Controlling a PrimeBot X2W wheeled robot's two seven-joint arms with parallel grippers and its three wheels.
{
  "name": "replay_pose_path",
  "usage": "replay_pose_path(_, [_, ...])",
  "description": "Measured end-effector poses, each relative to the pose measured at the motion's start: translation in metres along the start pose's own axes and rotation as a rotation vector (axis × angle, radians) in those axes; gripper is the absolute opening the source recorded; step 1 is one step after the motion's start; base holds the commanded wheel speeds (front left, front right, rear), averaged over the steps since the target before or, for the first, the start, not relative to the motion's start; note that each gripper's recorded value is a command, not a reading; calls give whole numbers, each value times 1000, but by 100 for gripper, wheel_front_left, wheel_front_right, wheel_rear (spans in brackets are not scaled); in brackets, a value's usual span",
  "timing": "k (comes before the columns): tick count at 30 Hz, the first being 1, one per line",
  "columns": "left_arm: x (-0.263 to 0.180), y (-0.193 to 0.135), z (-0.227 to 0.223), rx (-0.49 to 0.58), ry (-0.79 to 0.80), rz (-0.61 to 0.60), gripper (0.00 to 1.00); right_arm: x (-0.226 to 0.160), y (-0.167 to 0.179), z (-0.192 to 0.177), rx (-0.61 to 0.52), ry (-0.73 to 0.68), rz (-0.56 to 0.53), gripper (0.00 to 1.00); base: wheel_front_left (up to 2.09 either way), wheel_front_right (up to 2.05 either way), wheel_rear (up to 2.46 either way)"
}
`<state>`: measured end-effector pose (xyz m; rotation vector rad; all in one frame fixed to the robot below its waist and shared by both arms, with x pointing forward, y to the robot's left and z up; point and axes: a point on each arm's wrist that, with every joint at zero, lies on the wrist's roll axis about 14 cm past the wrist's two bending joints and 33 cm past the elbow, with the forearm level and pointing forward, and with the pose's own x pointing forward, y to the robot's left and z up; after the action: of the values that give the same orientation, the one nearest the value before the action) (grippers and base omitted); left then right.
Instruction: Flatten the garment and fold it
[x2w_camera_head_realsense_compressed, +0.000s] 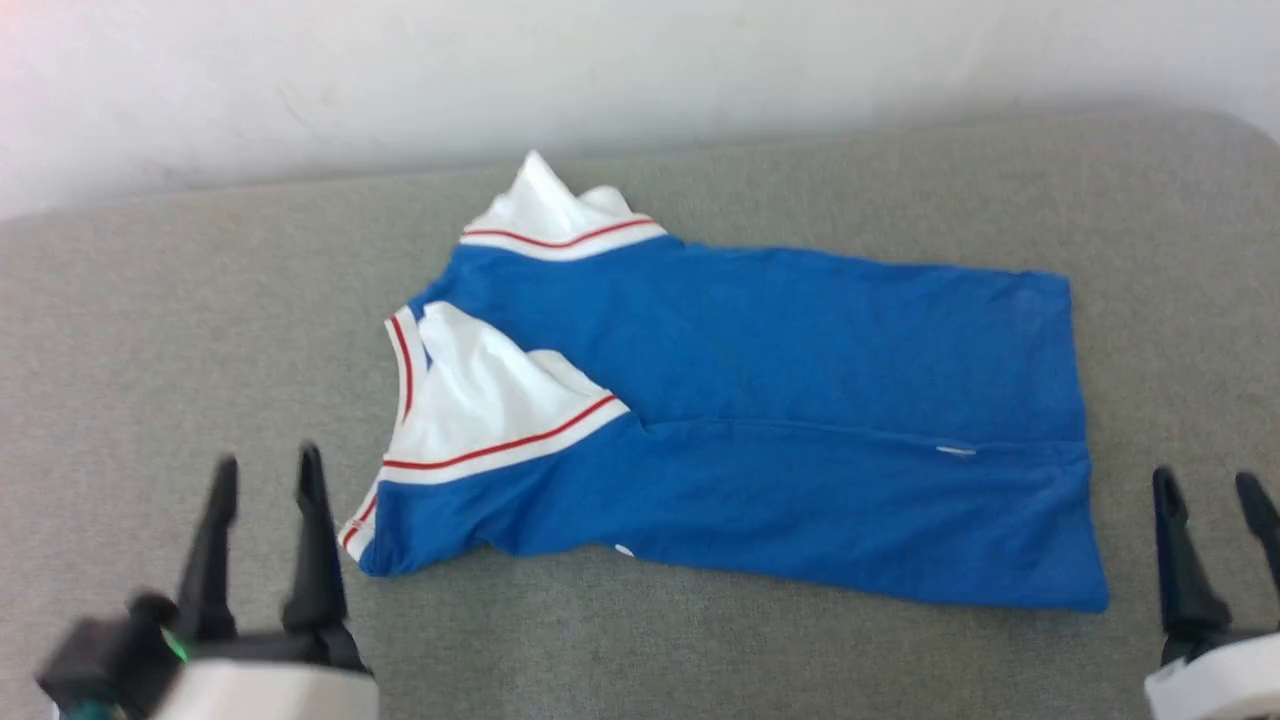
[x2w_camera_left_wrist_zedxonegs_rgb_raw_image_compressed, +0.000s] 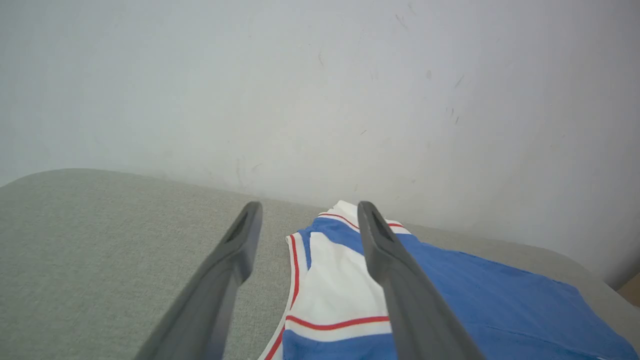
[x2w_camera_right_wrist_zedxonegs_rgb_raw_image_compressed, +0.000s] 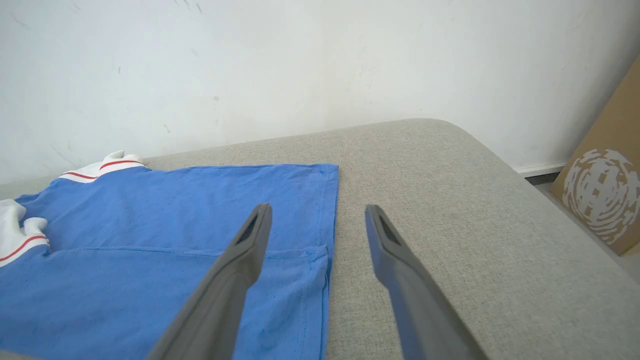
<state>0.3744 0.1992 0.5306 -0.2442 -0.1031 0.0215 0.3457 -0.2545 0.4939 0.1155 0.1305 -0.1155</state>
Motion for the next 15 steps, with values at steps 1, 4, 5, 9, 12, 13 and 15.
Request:
replay_pose_path(1, [-7,-1,1,10,-2,6,100,-4,1,0,-12,-13,-3,100,0,0,0])
replay_pose_path(4, [-23,-3,1,60,-2,16,100,-15,0,0,-14,-45,-21,100,0,0,0])
replay_pose_path(5, [-28,-3,0,81,2,15,100,-18,1,-1,-6,-46,-20,100,0,0,0])
replay_pose_path(9, [-35,-4,-6,138,26,-6,100,-22,5,-1,7,-63,-11,100,0,0,0])
replay_pose_path(12, [-31,-4,-19,187,117,-50,100,-19,8,-2,-1,-61,-3,100,0,0,0])
replay_pose_path(13, [-25,-5,-20,177,132,-61,100,-18,9,-2,-4,-58,0,100,0,0,0])
replay_pose_path(15, [-12,-9,-29,181,198,-97,100,-14,13,-4,-17,-51,10,100,0,0,0])
